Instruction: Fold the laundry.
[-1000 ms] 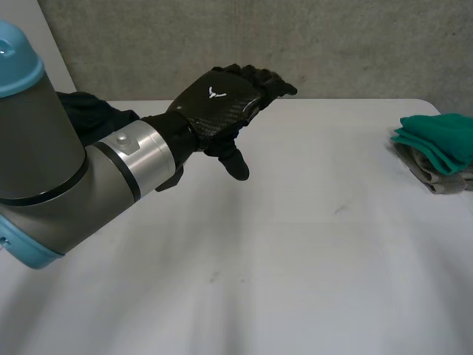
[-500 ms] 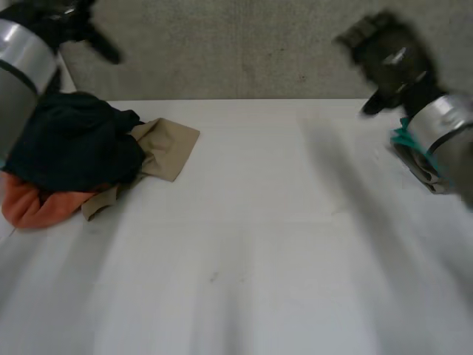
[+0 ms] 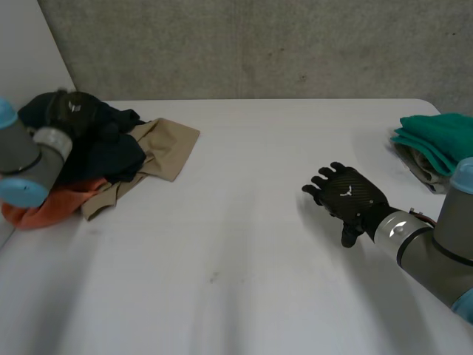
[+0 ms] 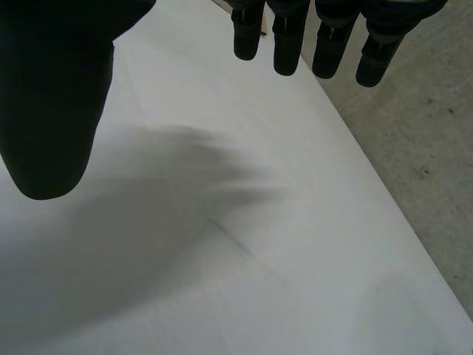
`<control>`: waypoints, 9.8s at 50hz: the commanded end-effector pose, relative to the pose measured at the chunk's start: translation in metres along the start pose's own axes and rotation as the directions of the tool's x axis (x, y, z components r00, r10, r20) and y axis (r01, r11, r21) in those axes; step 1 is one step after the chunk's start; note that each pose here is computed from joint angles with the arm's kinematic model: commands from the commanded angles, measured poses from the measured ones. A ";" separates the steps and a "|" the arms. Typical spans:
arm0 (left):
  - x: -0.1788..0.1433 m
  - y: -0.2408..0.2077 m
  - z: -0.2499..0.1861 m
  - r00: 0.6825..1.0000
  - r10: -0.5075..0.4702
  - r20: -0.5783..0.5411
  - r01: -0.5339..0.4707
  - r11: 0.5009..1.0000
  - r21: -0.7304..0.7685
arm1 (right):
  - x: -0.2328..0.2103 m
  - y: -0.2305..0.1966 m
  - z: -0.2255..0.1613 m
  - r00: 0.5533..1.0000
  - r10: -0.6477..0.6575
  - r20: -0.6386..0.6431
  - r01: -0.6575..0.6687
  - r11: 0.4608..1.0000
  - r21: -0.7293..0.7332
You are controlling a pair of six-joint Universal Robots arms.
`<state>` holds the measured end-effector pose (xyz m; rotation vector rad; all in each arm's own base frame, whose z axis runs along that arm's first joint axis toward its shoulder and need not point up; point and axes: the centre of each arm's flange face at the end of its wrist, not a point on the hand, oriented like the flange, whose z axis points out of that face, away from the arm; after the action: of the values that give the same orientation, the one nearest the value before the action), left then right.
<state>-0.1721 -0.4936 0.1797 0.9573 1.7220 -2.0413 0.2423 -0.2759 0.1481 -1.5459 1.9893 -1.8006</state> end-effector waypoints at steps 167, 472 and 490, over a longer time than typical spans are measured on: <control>0.097 -0.232 -0.237 0.893 -0.356 -0.275 0.388 0.919 0.074 | 0.086 -0.082 -0.064 0.967 -0.001 -0.254 0.032 0.993 0.115; 0.168 -0.092 -0.176 0.893 -0.007 -0.449 -0.119 0.961 -0.250 | -0.021 -0.014 -0.064 0.990 -0.049 0.133 0.084 0.958 -0.274; 0.126 -0.133 -0.188 0.947 -0.019 -0.322 -0.059 0.971 -0.230 | -0.017 -0.016 -0.060 0.996 0.024 0.086 -0.001 0.967 -0.256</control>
<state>-0.2991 -0.2714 0.1463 1.3404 2.0690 -1.5869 0.2239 -0.2141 0.1685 -1.6805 2.2517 -1.4525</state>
